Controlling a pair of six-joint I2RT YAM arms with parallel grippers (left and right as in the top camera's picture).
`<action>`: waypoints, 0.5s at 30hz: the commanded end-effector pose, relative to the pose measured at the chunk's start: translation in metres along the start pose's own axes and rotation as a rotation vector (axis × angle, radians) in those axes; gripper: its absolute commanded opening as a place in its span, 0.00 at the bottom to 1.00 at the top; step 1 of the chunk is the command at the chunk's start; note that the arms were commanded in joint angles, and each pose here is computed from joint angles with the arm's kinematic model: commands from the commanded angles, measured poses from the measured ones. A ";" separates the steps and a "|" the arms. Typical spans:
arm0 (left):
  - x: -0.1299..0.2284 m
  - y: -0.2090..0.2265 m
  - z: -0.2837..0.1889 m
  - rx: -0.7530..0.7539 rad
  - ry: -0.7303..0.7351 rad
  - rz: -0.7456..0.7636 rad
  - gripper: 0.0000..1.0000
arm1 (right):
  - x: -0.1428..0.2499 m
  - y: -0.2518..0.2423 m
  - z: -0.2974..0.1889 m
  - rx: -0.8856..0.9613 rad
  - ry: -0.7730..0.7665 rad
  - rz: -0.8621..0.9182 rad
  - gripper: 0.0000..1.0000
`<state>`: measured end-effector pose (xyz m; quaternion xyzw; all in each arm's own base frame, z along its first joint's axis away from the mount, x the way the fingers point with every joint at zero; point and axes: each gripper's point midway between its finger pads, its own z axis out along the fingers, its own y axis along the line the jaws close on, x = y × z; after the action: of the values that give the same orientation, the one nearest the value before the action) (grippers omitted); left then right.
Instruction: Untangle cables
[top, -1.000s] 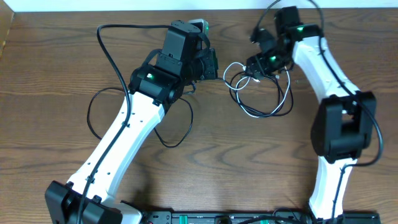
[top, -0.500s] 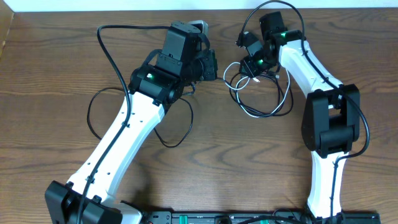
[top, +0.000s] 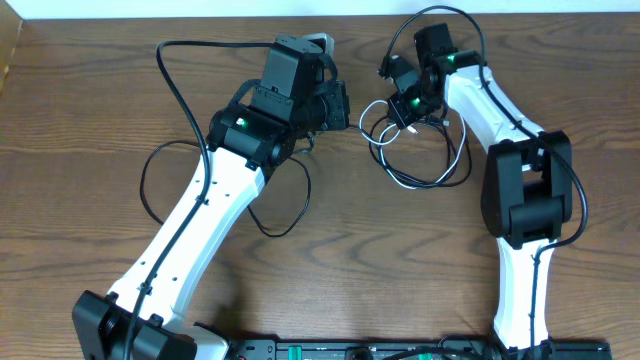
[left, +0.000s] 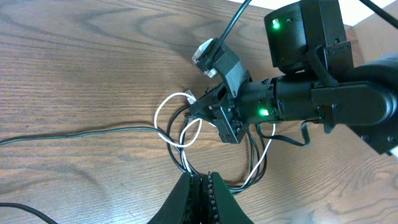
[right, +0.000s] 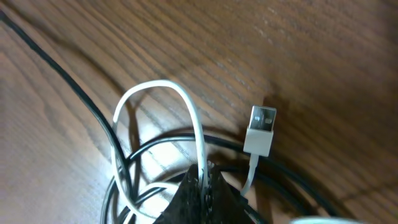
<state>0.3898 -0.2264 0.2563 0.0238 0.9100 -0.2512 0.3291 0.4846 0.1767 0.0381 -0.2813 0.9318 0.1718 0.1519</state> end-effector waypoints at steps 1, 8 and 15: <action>-0.001 0.003 0.003 -0.008 0.002 0.010 0.08 | -0.048 0.010 -0.061 0.022 -0.139 -0.007 0.01; -0.003 0.003 0.004 -0.008 -0.006 0.011 0.08 | -0.111 0.049 -0.211 0.084 -0.393 -0.047 0.01; -0.002 0.007 0.008 -0.026 -0.003 0.009 0.17 | -0.124 0.080 -0.331 0.127 -0.627 -0.041 0.01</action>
<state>0.3917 -0.2258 0.2555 0.0247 0.9099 -0.2471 0.3322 0.4877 0.1729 0.3661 -0.2518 0.8512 0.1738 0.4264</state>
